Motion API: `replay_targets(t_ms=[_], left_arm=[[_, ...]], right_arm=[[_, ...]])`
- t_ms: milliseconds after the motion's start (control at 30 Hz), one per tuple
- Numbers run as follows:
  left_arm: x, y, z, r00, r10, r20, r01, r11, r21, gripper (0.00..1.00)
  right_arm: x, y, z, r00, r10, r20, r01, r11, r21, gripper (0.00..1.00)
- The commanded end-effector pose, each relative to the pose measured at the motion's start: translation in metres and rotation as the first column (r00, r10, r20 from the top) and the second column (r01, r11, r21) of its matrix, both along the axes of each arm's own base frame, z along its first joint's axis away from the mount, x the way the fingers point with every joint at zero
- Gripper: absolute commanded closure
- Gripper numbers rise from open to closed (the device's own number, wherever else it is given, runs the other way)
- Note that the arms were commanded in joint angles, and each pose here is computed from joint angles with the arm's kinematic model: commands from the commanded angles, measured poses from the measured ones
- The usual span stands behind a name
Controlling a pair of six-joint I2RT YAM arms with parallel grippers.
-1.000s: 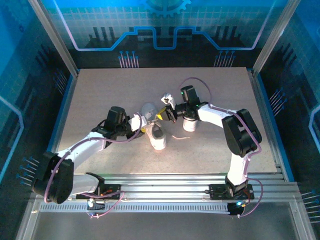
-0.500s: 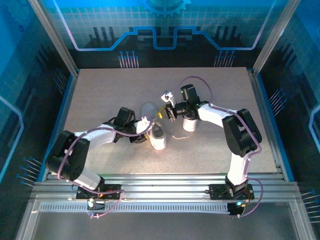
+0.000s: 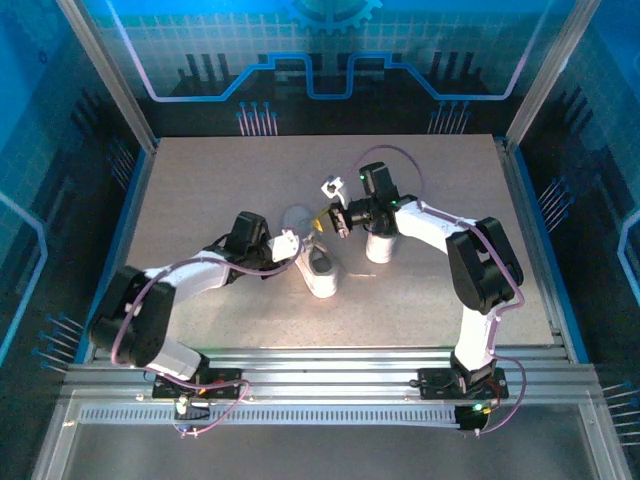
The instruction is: Tie the shoes
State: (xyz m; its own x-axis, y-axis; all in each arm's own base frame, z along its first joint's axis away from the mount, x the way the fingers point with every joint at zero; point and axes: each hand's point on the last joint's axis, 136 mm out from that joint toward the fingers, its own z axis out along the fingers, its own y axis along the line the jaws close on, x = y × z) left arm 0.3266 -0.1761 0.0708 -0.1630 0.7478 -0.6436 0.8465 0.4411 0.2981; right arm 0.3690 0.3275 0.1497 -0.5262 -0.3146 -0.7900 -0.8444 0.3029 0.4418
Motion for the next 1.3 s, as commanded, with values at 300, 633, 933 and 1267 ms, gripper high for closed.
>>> replay_targets(t_ms=[300, 633, 933, 1267], left_arm=[[-0.076, -0.01, 0.041, 0.997, -0.017, -0.081, 0.016, 1.0, -0.014, 1.0], [-0.117, -0.044, 0.062, 0.989, -0.064, -0.136, 0.056, 0.997, -0.06, 1.0], [-0.075, -0.093, 0.074, 0.977, 0.01, -0.211, -0.045, 0.986, -0.163, 1.0], [-0.066, -0.132, 0.069, 0.961, 0.049, -0.271, -0.099, 0.979, -0.175, 1.0]], right_arm=[[0.007, 0.003, 0.026, 0.999, -0.017, 0.032, 0.02, 0.995, -0.097, 0.94], [0.006, 0.023, 0.035, 0.998, 0.057, 0.018, -0.055, 0.992, -0.118, 0.94], [-0.002, 0.043, 0.025, 0.989, 0.137, -0.062, -0.144, 0.981, -0.127, 0.93], [-0.008, 0.061, 0.017, 0.988, 0.134, -0.076, -0.142, 0.983, -0.113, 0.92]])
